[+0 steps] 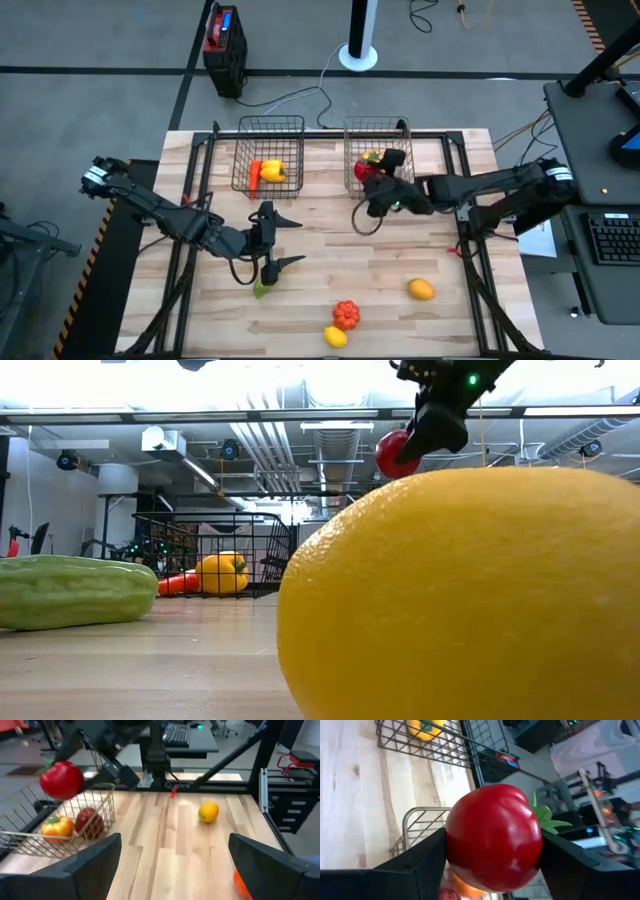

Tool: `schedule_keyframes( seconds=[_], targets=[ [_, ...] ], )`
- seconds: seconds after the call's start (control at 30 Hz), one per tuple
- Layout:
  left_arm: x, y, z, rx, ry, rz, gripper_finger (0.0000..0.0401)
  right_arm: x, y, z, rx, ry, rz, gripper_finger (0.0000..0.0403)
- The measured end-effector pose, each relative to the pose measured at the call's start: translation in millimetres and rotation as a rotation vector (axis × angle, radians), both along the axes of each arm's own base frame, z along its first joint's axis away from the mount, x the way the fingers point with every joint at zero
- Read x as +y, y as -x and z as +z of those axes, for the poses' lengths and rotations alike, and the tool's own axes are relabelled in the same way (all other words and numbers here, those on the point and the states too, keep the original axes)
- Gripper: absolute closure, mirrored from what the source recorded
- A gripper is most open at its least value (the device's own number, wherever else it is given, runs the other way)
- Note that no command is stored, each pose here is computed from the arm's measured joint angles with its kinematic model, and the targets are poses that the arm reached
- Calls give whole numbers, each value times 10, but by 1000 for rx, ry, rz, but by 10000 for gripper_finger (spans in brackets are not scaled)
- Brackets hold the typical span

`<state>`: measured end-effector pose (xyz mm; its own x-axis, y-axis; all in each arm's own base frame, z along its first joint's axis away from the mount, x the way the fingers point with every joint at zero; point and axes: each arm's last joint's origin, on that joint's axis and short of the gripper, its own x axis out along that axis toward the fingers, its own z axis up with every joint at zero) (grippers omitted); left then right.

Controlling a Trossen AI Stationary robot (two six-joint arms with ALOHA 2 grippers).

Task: Sort produce into baskets
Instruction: Put the red tomato into the gold wire basket

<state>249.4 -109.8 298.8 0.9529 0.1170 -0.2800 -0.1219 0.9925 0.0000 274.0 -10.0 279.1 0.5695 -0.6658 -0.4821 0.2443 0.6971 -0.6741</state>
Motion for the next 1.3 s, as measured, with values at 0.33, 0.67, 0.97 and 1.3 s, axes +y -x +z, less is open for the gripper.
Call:
schedule_keyframes(
  seconds=[0.33, 0.67, 0.97, 1.3],
  targets=[
    [-17, 88, -107, 111, 64, 26, 50, -488, 135, -295, -98, 21, -109, 138],
    [1, 91, -111, 104, 46, 79, 50, -1112, 115, -429, -120, -34, -381, 138],
    [8, 92, -109, 98, 35, 101, 50, -1638, -18, -340, -40, -246, -629, 138],
    [10, 96, -123, 112, 27, 101, 50, -1844, -273, -630, 179, -348, -771, 138]
  ],
)
